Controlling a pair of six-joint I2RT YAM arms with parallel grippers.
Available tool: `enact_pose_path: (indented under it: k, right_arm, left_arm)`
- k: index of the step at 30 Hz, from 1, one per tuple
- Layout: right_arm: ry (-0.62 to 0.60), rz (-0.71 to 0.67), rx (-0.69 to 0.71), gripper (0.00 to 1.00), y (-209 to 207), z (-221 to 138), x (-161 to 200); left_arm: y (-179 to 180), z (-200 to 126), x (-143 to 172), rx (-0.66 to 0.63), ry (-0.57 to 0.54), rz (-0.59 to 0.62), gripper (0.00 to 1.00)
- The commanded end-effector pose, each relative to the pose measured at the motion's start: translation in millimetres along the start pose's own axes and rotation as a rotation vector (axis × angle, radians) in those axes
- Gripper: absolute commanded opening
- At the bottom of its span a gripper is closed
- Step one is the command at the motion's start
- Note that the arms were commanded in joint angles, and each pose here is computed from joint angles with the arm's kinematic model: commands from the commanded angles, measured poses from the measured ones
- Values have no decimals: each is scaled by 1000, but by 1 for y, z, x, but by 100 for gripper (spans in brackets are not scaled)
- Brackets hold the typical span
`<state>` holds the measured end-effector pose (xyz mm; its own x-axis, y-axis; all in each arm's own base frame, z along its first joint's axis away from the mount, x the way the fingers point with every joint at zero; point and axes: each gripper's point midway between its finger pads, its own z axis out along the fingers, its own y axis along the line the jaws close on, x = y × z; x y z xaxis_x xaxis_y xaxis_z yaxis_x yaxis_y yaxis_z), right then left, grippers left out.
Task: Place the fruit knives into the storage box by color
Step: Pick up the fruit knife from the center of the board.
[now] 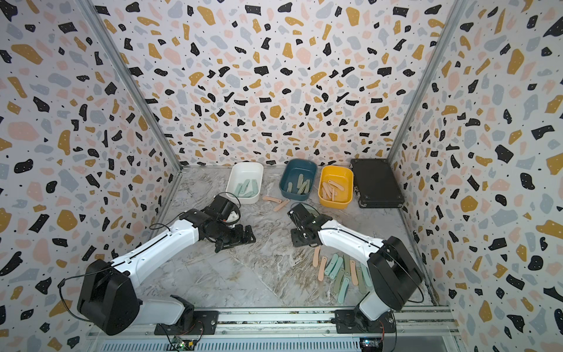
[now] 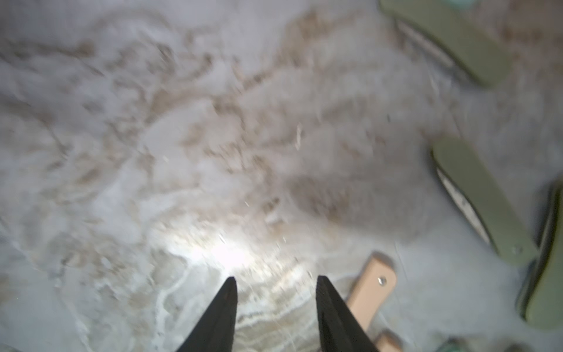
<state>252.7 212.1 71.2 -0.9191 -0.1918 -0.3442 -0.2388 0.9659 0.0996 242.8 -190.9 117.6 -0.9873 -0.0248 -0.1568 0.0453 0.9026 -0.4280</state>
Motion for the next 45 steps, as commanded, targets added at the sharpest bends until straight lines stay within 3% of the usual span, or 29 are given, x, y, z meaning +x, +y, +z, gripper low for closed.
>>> enact_pose_path:
  k: [1,8,25,30,39,45]
  right_arm:
    - [29,96,49,44,-20,-12,27]
    - [60,156,42,40,-31,1,58]
    - [91,162,69,32,-38,28,74]
    - [118,156,87,26,-40,35,79]
    - [15,100,108,16,-39,3,40]
    - [-91,119,99,14,-55,-20,-34]
  left_arm:
    - [-7,13,2,1,9,24,99]
    - [-13,27,7,-17,47,49,99]
    - [-12,34,8,-42,70,55,99]
    - [-12,33,7,-45,67,57,99]
    - [-21,31,-5,-34,46,72,99]
    - [-36,29,-27,-33,28,133,99]
